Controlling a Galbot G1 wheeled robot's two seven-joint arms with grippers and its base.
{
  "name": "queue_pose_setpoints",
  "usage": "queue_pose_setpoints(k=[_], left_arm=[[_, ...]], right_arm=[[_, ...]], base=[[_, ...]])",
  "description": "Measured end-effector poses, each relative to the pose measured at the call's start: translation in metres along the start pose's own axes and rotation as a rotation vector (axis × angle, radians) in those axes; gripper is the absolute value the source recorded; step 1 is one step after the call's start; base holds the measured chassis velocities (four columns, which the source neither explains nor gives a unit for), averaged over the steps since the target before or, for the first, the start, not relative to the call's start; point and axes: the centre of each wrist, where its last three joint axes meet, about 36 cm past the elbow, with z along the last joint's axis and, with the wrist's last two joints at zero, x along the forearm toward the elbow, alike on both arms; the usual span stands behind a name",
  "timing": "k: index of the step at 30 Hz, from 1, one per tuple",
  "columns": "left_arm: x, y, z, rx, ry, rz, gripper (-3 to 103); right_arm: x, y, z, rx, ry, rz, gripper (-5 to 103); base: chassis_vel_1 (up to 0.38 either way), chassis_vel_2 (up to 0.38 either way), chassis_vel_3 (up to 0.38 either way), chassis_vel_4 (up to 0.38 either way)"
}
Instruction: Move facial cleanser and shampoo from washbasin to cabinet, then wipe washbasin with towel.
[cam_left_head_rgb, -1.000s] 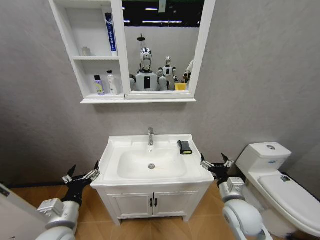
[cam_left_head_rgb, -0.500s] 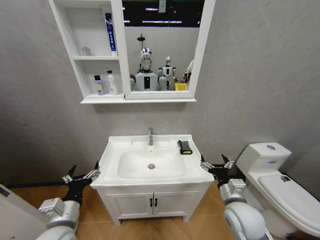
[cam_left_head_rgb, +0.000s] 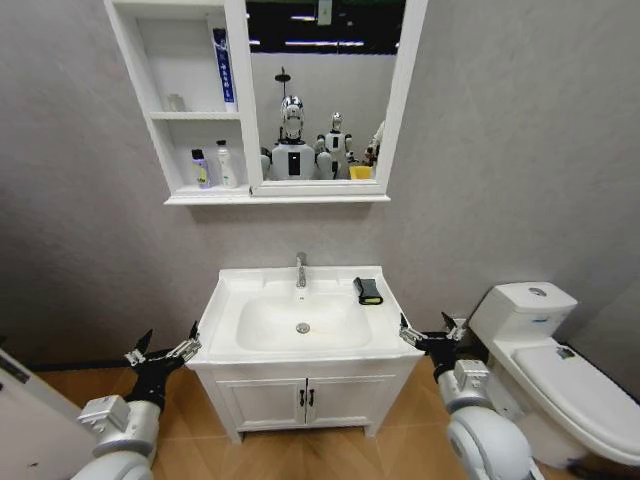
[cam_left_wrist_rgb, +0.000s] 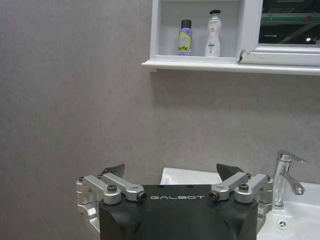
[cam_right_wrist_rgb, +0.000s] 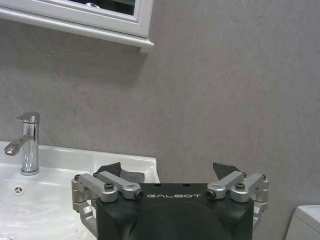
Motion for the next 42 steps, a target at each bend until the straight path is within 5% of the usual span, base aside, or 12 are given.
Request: queue_pose_setpoints(k=[22, 42], left_arm=[[-0.0001, 0.0001, 0.0001, 0.0, 0.0, 0.0, 100], [-0.0002, 0.0001, 0.0001, 0.0, 0.0, 0.001, 100]], right_arm=[[-0.0013, 0.0008, 0.003, -0.004, 0.001, -0.001, 100], [0.005, 0.0022, 0.0046, -0.007, -0.011, 0.01, 100]], base=[[0.006, -0.005, -0.006, 0.008], [-0.186, 0.172, 0.177, -0.172]])
